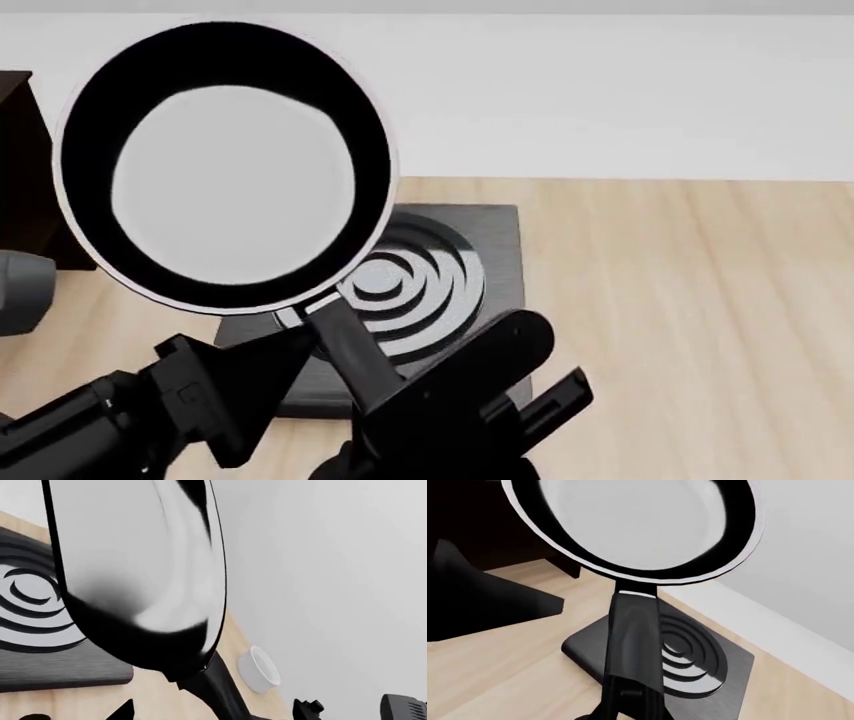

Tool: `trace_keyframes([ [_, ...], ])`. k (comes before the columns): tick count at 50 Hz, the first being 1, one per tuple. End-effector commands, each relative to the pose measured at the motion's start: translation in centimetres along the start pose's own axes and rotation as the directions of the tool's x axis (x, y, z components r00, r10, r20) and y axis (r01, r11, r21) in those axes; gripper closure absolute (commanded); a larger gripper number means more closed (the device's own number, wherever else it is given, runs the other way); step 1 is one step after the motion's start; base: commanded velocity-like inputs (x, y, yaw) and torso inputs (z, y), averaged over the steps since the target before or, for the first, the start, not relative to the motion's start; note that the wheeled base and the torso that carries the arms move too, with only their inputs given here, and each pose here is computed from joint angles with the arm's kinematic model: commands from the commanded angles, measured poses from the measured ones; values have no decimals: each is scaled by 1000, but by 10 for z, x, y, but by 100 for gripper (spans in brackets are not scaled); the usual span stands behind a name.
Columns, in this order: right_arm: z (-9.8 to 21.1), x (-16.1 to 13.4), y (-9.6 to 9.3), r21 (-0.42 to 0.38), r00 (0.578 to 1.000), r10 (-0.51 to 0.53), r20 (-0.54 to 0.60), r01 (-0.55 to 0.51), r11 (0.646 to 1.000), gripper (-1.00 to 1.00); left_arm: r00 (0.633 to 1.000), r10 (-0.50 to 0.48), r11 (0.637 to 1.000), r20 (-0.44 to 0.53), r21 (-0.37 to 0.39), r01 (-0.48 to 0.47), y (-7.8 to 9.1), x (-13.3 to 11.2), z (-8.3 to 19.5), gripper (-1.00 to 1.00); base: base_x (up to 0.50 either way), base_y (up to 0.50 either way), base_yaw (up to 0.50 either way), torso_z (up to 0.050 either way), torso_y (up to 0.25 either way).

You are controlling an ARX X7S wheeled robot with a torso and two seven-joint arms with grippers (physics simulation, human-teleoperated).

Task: Put the frying pan on the cabinet shelf.

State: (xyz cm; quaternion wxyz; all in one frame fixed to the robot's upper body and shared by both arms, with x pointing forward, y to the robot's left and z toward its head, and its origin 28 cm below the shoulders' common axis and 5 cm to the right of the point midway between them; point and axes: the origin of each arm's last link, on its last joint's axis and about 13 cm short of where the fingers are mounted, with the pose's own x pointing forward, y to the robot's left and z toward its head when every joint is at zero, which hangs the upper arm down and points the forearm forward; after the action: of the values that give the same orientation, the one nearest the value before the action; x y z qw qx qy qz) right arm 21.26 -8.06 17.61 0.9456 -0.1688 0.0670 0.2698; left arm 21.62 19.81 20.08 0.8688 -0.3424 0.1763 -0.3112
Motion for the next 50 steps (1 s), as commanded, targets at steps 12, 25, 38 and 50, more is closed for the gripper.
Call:
trace_keyframes([
  [12, 3, -1, -3, -12, 993, -105, 58, 106, 994, 100, 997, 36, 999, -61, -36, -38, 15, 15, -16, -100, 0, 0, 0, 0, 2],
  [25, 0, -2, 0, -16, 994, -92, 56, 93, 996, 100, 997, 14, 999, -80, -36, -17, 10, 23, -15, -100, 0, 0, 0, 1, 2],
  [38, -6, -2, 2, -7, 995, -89, 52, 90, 996, 100, 997, 1, 999, -77, -46, -5, 8, 30, -14, -100, 0, 0, 0, 1, 2],
  [50, -9, -3, 3, 4, 994, -93, 52, 93, 996, 100, 997, 4, 998, -77, -67, -10, 13, 34, -16, -100, 0, 0, 0, 0, 1],
])
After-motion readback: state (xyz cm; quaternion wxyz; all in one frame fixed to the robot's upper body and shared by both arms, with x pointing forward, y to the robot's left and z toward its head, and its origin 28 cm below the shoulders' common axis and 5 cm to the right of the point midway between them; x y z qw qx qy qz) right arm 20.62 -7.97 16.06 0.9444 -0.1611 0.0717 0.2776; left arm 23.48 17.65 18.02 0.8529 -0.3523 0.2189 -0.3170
